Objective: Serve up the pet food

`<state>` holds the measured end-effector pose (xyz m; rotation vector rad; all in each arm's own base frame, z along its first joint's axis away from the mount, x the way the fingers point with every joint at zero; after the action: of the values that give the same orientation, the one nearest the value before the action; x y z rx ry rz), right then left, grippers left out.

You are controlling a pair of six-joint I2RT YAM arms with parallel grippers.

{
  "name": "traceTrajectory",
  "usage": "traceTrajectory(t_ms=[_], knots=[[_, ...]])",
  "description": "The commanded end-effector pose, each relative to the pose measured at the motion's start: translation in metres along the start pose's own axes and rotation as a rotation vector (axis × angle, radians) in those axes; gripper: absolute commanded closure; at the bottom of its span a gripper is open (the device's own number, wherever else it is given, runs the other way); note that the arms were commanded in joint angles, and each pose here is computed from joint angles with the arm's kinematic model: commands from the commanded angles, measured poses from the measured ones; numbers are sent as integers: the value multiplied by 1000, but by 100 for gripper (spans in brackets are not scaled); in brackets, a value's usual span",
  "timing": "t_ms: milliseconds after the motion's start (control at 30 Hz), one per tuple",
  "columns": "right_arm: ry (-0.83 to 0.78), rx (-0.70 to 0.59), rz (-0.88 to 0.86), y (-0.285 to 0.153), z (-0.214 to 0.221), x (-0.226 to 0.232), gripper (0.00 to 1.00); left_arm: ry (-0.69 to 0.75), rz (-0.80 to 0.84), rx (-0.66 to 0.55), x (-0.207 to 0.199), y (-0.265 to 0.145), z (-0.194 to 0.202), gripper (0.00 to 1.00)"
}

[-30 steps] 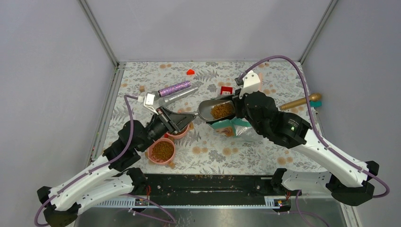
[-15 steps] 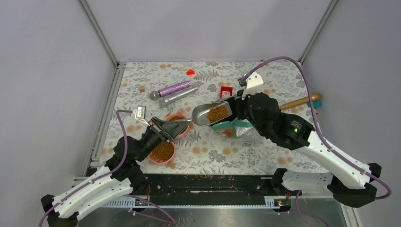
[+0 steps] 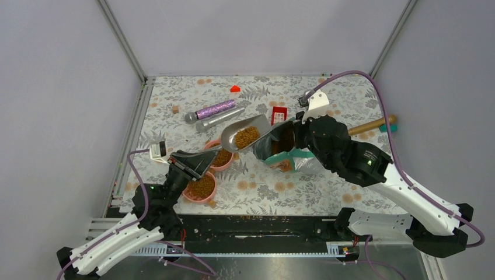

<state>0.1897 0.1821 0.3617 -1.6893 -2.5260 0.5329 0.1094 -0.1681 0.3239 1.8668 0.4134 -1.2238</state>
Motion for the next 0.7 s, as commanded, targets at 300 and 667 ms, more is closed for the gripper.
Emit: traceTrajectory(t_ms=[300,667], knots=[[108,-142,6,-15,-31,-10,100,51,-102,-257,-33,-3,-48,100],[94,-135,15,-13,-27,-11,100,98,-405,-307,7,-63,-63,100]])
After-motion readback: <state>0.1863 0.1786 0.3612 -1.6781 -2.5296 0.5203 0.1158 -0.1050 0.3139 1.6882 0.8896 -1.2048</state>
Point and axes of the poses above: each gripper's point midway between its finger pads, its own y axis out along the fingers, its own x axis along the line the jaws close on, z = x × y, the point moved 5 cm from there along -y, back along the fingers, and after that the axes turned 10 degrees about -y, right-handed, at the moved point
